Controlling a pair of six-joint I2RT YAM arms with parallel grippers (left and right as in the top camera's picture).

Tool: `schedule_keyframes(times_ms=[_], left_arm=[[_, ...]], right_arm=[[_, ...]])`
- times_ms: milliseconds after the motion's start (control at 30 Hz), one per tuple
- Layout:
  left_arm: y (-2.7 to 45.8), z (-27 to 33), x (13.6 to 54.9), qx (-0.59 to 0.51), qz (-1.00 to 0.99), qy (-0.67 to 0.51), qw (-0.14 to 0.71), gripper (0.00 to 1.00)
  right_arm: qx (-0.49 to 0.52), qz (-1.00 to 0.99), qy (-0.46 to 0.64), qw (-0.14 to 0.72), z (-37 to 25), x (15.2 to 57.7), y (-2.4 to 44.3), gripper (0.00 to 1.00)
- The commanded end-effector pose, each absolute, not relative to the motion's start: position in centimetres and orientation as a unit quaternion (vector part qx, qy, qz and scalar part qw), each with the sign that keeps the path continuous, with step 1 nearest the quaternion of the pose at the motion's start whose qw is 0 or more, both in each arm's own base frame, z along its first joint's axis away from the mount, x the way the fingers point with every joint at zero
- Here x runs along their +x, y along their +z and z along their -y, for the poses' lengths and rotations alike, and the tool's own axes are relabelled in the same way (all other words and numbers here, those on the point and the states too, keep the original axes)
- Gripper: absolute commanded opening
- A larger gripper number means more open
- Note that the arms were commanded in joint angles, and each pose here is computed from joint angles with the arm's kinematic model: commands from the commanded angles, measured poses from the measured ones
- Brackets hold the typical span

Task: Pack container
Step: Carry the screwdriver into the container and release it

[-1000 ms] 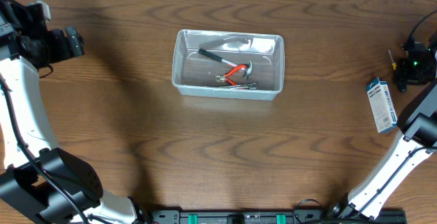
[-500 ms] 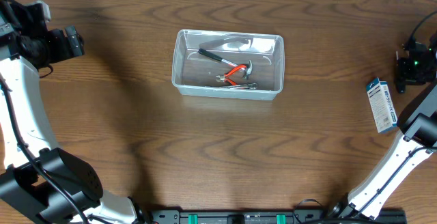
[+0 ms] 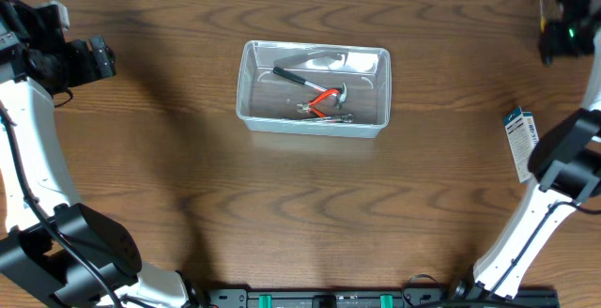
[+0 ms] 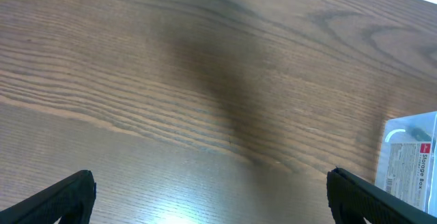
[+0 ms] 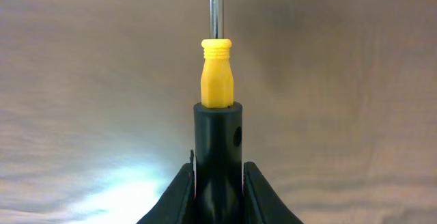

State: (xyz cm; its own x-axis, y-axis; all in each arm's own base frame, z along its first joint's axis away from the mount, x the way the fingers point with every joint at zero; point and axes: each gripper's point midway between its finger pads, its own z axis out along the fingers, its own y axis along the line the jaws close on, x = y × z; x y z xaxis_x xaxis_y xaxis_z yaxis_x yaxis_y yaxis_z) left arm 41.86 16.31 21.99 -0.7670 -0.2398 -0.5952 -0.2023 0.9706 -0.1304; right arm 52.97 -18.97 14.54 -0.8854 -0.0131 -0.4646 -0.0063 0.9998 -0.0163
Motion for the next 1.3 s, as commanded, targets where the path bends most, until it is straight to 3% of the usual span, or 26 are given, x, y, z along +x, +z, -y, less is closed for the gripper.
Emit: schedule_keyframes(times_ms=[0, 233, 433, 700, 933, 1267], left_arm=[[22.5, -16.2, 42.1, -0.117, -0.937, -0.034, 0.327, 0.98], [22.5, -16.2, 42.1, -0.117, -0.937, -0.034, 0.327, 0.98], [22.5, -16.2, 42.1, -0.117, -0.937, -0.034, 0.327, 0.99], [22.5, -16.2, 42.1, -0.117, -0.937, -0.034, 0.327, 0.98], [22.5, -16.2, 42.1, -0.117, -0.937, -0.034, 0.327, 0.98], [22.5, -16.2, 42.1, -0.117, -0.937, -0.034, 0.327, 0.98]], right_arm=[[-0.07, -0.942, -0.003, 0.328, 12.2, 54.9, 23.4, 0.01], [-0.274, -0.893, 0.002, 0.357, -2.5, 54.7, 27.6, 0.01], [-0.396, -0.866, 0.043, 0.301, -14.1, 51.0, 25.4, 0.01], [-0.485, -0.836, 0.056, 0.249, -23.9, 47.0, 21.8, 0.01], [-0.541, -0.825, 0.069, 0.149, -26.9, 43.5, 14.4, 0.01], [-0.543, -0.835, 0.078, 0.038, -25.6, 40.1, 5.7, 0.01]])
